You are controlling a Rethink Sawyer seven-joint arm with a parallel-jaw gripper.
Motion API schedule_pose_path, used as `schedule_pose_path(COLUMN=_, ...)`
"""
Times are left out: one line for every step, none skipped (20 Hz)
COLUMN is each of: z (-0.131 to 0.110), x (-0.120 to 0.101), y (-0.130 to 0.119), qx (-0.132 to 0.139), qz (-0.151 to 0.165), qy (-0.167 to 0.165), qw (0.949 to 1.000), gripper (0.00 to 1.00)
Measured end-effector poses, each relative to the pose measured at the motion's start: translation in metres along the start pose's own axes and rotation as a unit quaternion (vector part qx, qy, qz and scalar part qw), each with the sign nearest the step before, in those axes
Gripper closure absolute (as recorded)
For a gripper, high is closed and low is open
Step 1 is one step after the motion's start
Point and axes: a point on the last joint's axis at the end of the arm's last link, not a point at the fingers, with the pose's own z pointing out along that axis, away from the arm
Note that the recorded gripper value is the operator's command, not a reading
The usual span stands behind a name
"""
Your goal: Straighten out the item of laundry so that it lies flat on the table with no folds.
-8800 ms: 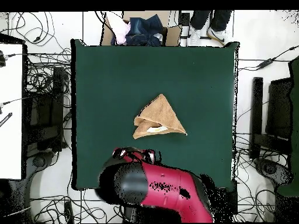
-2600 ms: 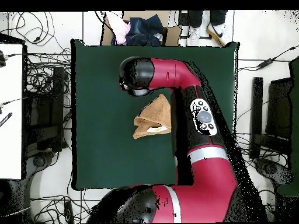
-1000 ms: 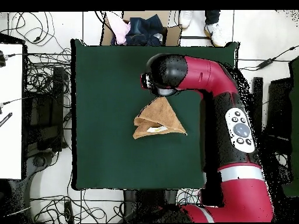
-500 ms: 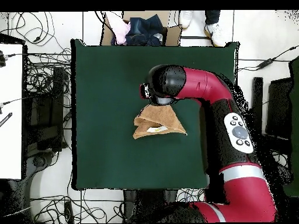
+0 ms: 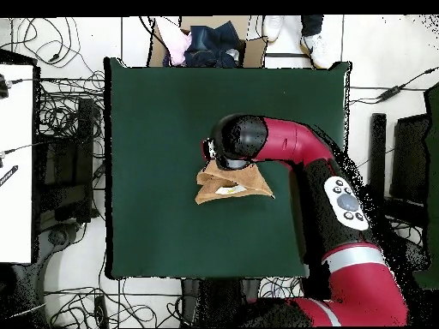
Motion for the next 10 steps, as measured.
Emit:
schedule_pose_path(z=0.001, x=0.001, y=0.001, qx=0.0, qz=0.0, qy=0.0, qw=1.0, gripper=0.0)
schedule_pose_path(z=0.002, x=0.002, y=0.002, qx=-0.001, qz=-0.001, qy=0.001, qw=1.0, gripper=0.0)
schedule_pose_path(z=0.006, x=0.006, y=0.005, qx=-0.002, qz=-0.002, qy=0.001, qw=1.0, gripper=0.0)
schedule_pose_path(z=0.007, x=0.007, y=0.006, qx=-0.003, qz=-0.002, qy=0.001, qw=1.0, gripper=0.0)
schedule_pose_path(z=0.009, x=0.008, y=0.007, qx=-0.003, qz=-0.003, qy=0.001, qw=1.0, gripper=0.0)
schedule_pose_path(z=0.011, x=0.01, y=0.008, qx=-0.003, qz=-0.003, qy=0.0, qw=1.0, gripper=0.0)
schedule_pose_path(z=0.012, x=0.01, y=0.008, qx=-0.004, qz=-0.004, qy=0.0, qw=1.0, gripper=0.0)
schedule_pose_path(z=0.013, x=0.01, y=0.009, qx=-0.004, qz=-0.004, qy=-0.001, qw=1.0, gripper=0.0)
schedule_pose_path(z=0.015, x=0.01, y=0.009, qx=-0.004, qz=-0.003, qy=-0.003, qw=1.0, gripper=0.0)
schedule_pose_path(z=0.015, x=0.01, y=0.009, qx=-0.004, qz=-0.003, qy=-0.004, qw=1.0, gripper=0.0)
